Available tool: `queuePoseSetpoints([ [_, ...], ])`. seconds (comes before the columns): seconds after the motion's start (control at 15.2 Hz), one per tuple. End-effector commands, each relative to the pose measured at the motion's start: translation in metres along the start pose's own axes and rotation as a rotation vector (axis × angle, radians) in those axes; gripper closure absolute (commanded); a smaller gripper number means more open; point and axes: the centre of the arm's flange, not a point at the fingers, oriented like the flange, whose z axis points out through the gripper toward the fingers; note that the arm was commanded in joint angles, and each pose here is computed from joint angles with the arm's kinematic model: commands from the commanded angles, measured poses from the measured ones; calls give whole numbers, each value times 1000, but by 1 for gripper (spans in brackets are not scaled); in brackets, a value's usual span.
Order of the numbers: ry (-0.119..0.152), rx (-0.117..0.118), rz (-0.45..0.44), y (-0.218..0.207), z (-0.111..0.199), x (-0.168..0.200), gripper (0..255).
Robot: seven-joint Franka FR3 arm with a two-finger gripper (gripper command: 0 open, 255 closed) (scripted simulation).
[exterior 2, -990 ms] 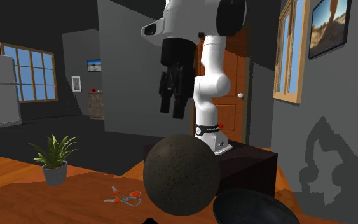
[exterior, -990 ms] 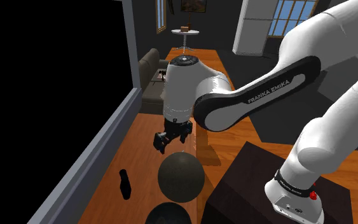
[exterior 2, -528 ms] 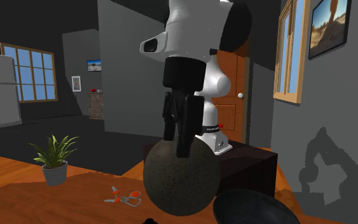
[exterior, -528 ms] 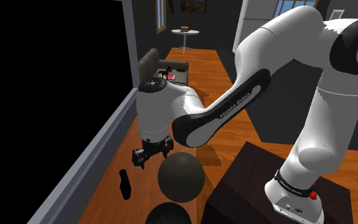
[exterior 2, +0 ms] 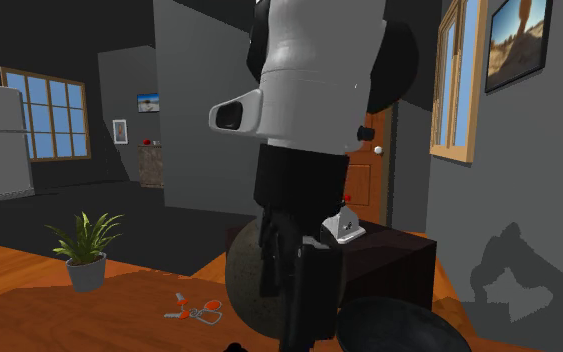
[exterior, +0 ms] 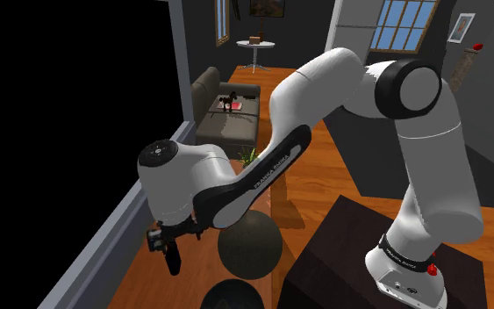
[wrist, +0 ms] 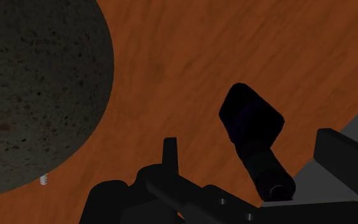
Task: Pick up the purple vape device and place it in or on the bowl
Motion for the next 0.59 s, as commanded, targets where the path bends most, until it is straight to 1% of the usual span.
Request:
queuePoseSetpoints([
  [0.0, 2, -8, 22, -23, 17, -1, 0],
  [0.13, 1, -12, 35, -38, 26, 1, 0],
  [0.53, 1, -12, 35, -38, 58, 1, 0],
])
